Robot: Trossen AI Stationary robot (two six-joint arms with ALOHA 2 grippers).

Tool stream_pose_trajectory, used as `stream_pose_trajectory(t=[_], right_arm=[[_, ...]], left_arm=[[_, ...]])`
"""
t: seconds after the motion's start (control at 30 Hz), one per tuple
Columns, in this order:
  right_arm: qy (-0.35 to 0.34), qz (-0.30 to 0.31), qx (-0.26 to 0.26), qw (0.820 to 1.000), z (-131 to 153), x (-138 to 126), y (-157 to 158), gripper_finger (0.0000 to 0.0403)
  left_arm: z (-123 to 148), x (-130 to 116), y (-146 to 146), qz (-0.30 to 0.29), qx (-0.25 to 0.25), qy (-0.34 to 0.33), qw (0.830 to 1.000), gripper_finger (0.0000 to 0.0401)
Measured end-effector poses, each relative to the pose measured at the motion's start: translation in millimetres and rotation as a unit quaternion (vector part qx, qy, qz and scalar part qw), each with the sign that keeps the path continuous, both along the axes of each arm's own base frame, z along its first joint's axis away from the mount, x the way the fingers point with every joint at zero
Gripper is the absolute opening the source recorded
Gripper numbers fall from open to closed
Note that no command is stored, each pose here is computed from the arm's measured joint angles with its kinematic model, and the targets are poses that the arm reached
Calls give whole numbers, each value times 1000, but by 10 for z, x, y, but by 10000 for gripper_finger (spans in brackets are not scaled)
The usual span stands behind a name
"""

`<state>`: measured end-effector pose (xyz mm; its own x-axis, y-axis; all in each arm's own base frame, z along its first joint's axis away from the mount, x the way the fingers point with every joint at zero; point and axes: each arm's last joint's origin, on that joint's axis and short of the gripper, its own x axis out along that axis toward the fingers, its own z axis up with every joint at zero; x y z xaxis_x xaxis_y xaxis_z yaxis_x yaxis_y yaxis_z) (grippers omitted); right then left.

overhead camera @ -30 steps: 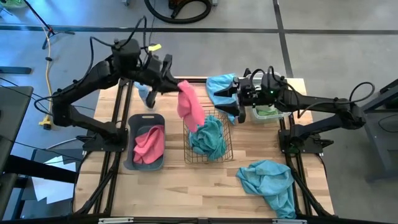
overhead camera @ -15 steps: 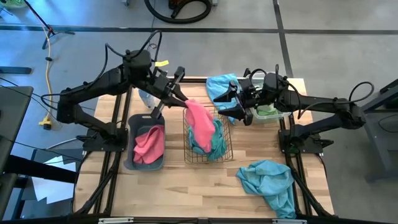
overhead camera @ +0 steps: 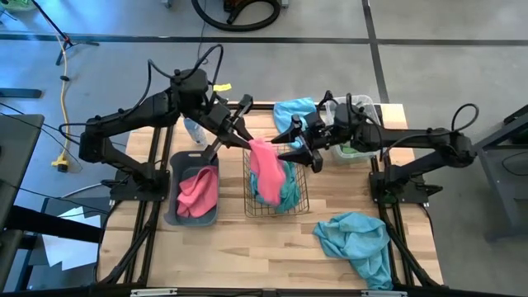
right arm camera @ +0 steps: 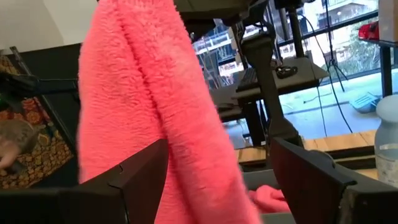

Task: Sort microfiber towel by color & place in baskets
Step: Put the pink towel into the blue bin

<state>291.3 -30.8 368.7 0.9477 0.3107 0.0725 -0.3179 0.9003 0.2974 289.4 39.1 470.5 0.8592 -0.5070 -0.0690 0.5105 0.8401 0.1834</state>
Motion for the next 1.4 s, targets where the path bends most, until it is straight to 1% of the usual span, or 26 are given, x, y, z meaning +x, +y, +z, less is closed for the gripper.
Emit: stream_pose_trajectory(t=[0.1, 0.17, 0.27, 0.4, 0.57, 0.7, 0.87, 1.0, 1.13, 1.23, 1.3, 1.4], right_arm=[[-1, 1, -2, 1000, -11, 16, -1, 277], [0, 1, -2, 1000, -12, 16, -3, 277], [-4, 1, -3, 1000, 9, -5, 0, 277], [-6, 0, -4, 1000, 22, -19, -6, 277], [0, -5, -2, 1000, 13, -24, -30, 277], [5, -9, 1, 1000, 4, -26, -53, 277], [5, -12, 1, 1000, 4, -28, -75, 277], [8, -19, 12, 1000, 5, -27, -79, 277], [8, -30, 15, 999, 5, -26, -85, 277], [8, -38, 15, 999, 5, -25, -90, 277], [7, -42, 14, 999, 5, -24, -92, 277], [7, -49, 14, 999, 5, -23, -96, 277]], left_arm=[[5, -8, 6, 5, -8, 5, 1000, 0], [16, -54, 38, 16, -24, 18, 999, 0], [31, -192, 104, 38, -43, 47, 997, 0], [31, -366, 111, 63, -50, 82, 993, 0], [81, -661, 39, 81, -53, 110, 989, 0], [137, -935, -23, 111, -49, 119, 986, 0], [202, -1314, -92, 174, -38, 117, 977, 0], [204, -1563, -134, 223, -43, 131, 965, 0], [160, -1764, -177, 248, -71, 167, 952, 0], [104, -1908, -216, 255, -96, 206, 940, 0], [57, -1995, -239, 260, -110, 235, 930, 0], [-20, -2124, -259, 289, -118, 277, 909, 0]])
